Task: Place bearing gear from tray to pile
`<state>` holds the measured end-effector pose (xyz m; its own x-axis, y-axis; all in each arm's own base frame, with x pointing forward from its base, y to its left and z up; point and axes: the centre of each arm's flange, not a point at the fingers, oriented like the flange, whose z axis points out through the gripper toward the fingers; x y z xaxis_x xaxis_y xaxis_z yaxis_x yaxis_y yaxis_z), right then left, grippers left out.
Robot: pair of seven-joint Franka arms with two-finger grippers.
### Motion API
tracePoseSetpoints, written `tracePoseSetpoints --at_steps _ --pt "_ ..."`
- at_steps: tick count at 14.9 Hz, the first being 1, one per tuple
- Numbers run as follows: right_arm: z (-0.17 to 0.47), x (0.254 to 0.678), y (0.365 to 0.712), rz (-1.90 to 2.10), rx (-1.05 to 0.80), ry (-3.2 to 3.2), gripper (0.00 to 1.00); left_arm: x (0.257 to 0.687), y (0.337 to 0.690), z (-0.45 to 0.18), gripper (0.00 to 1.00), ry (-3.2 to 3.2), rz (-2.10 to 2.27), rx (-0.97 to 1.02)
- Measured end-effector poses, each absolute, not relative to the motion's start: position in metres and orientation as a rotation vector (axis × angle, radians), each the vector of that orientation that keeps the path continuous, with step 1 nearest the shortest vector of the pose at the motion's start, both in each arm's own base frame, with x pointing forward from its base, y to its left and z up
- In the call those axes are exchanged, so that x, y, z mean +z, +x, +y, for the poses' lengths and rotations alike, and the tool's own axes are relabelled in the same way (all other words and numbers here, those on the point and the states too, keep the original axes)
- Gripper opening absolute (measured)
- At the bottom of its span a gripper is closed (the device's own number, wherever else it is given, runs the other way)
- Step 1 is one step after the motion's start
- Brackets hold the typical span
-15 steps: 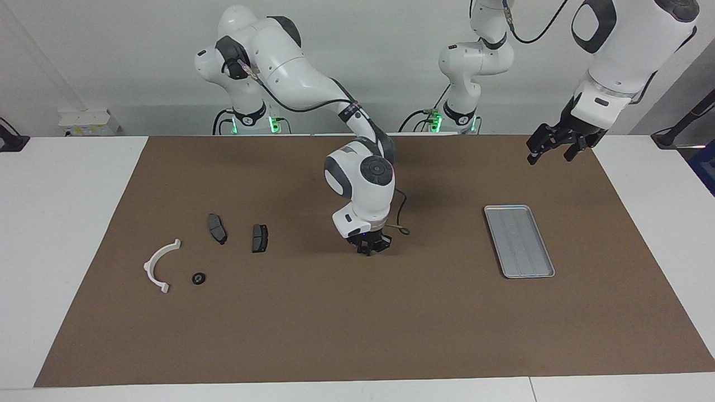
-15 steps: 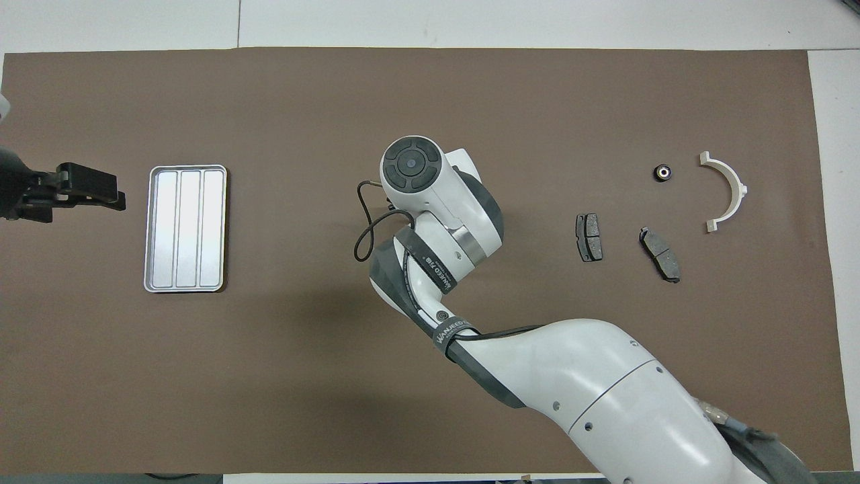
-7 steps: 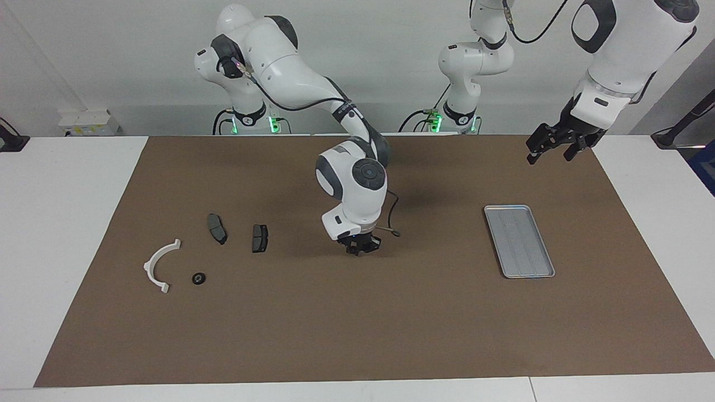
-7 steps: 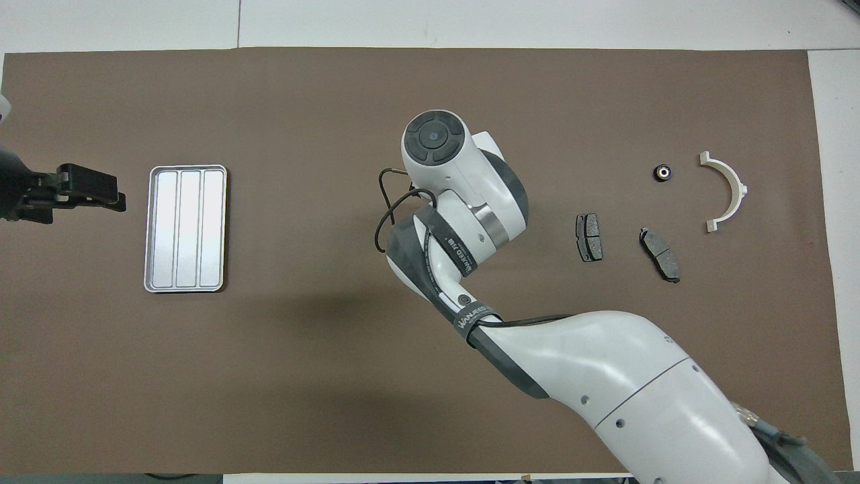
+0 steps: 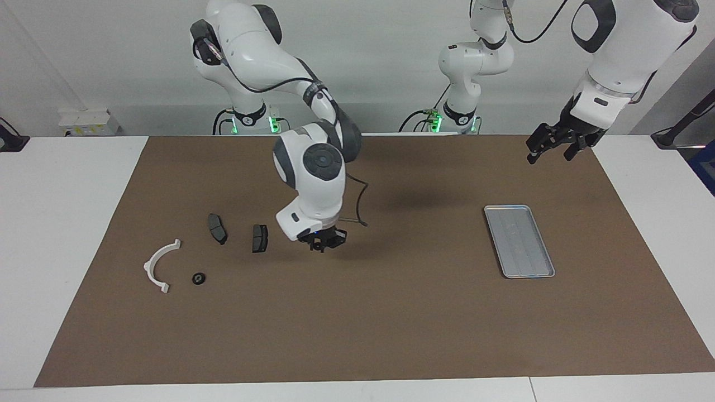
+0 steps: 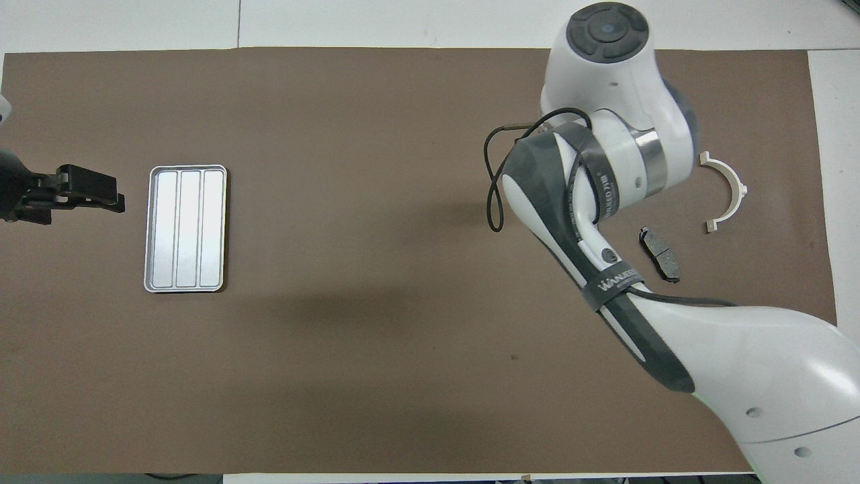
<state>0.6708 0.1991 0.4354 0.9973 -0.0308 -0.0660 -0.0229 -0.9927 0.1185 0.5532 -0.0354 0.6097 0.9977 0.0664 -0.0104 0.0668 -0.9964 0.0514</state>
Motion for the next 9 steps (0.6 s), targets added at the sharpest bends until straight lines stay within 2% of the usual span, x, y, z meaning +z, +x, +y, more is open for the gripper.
tracePoseSetpoints --at_steps 4,9 --pt "0.120 0.430 0.688 0.150 -0.132 3.031 0.24 0.610 0.553 -0.034 1.00 3.105 0.102 -0.013" --pt "0.043 0.379 0.693 0.288 -0.022 3.046 0.24 0.609 0.553 -0.030 1.00 3.145 0.101 -0.017"
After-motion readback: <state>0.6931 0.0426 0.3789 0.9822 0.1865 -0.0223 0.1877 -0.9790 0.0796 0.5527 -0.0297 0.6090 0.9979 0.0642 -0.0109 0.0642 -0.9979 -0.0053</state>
